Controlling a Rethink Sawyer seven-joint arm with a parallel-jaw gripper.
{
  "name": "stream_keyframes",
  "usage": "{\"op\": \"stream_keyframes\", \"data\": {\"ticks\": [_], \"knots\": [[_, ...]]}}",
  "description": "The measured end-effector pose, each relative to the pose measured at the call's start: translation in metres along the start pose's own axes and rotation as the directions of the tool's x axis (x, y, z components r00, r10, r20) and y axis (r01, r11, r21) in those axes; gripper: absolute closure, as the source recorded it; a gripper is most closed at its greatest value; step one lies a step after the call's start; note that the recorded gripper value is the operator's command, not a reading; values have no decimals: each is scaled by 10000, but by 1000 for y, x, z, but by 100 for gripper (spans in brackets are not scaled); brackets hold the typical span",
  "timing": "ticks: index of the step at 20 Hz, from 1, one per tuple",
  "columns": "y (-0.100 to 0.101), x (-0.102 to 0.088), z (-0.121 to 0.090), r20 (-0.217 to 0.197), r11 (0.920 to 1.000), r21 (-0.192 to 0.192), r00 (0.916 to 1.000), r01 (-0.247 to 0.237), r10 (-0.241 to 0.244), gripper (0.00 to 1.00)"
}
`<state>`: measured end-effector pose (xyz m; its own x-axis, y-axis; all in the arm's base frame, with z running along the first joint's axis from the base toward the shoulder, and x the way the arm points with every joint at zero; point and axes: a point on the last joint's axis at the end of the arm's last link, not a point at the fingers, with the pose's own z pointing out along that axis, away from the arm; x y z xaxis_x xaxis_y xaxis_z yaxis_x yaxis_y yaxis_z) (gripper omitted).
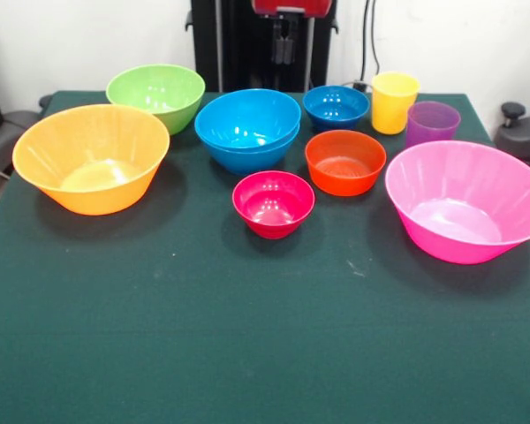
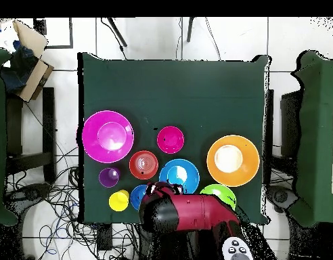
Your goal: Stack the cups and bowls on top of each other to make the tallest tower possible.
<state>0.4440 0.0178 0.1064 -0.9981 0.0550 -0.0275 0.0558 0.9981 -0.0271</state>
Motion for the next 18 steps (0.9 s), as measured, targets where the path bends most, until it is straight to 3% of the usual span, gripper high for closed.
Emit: {"op": "stream_keyframes", "data": {"ticks": [18], "knots": [[9,22,30,-810,9993,-305,9965,196,-221,100]]}}
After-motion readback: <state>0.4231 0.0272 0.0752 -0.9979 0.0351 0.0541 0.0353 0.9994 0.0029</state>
